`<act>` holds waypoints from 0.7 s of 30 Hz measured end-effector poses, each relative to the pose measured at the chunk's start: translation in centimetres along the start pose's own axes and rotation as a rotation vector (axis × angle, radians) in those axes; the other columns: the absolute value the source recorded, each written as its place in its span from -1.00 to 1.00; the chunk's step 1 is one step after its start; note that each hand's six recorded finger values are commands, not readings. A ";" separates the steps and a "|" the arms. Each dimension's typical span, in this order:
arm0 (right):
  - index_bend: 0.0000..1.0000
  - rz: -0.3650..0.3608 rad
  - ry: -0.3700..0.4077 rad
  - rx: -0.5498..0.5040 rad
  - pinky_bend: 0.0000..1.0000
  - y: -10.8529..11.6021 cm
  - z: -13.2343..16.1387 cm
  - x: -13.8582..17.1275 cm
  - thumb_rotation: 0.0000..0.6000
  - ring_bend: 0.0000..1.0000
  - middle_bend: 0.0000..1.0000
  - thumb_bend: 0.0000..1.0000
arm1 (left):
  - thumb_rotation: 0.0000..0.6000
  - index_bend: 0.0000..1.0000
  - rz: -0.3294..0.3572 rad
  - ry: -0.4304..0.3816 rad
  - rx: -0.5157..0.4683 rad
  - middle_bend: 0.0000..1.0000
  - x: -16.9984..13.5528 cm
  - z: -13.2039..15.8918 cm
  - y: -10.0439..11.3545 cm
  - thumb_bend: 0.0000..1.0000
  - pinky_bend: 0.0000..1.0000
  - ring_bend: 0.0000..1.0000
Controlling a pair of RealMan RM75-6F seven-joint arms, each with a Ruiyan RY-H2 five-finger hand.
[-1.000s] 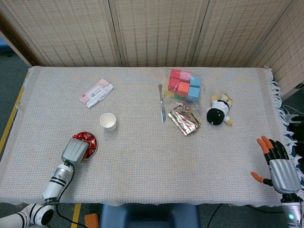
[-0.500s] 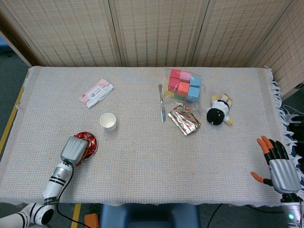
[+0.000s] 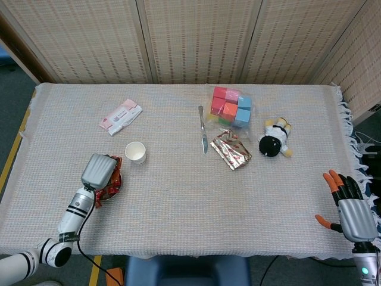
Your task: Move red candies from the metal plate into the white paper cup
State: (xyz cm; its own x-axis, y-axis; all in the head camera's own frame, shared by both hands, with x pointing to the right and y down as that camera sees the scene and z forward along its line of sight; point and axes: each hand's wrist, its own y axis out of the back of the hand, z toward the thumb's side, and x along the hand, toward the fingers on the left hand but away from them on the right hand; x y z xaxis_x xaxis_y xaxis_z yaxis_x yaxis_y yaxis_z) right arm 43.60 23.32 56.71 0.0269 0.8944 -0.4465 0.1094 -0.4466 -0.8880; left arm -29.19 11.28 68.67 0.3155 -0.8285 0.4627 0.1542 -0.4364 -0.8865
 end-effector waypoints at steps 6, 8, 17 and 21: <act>-1.00 0.009 -0.010 0.004 -1.00 -0.2 -0.2 -0.3 1.00 -1.00 -1.00 -0.91 | 1.00 0.47 0.042 -0.018 -0.028 0.42 2.6 1.2 2.5 0.33 1.00 0.28; -1.00 0.010 -0.015 0.006 -1.00 -0.3 -0.3 -0.3 1.00 -1.00 -1.00 -0.91 | 1.00 0.47 0.055 -0.022 -0.037 0.42 3.3 1.7 3.0 0.33 1.00 0.28; -1.00 0.010 -0.030 0.012 -1.00 -0.3 -0.6 -0.5 1.00 -1.00 -1.00 -0.91 | 1.00 0.47 0.053 -0.042 -0.035 0.42 6.2 3.7 2.6 0.32 1.00 0.28; -1.00 0.004 -0.038 0.010 -1.00 -0.1 -0.9 -0.4 1.00 -1.00 -1.00 -0.91 | 1.00 0.47 0.046 -0.040 -0.013 0.42 7.3 4.1 1.9 0.32 1.00 0.28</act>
State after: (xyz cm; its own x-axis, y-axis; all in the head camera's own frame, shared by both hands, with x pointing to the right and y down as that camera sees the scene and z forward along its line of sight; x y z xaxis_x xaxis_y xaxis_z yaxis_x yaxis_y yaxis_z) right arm 44.43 23.00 57.08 -0.0101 0.8912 -0.4536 0.0992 -0.4504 -0.8873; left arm -22.79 5.82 70.32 0.3596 -0.8332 0.4201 0.1269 -0.4023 -0.9067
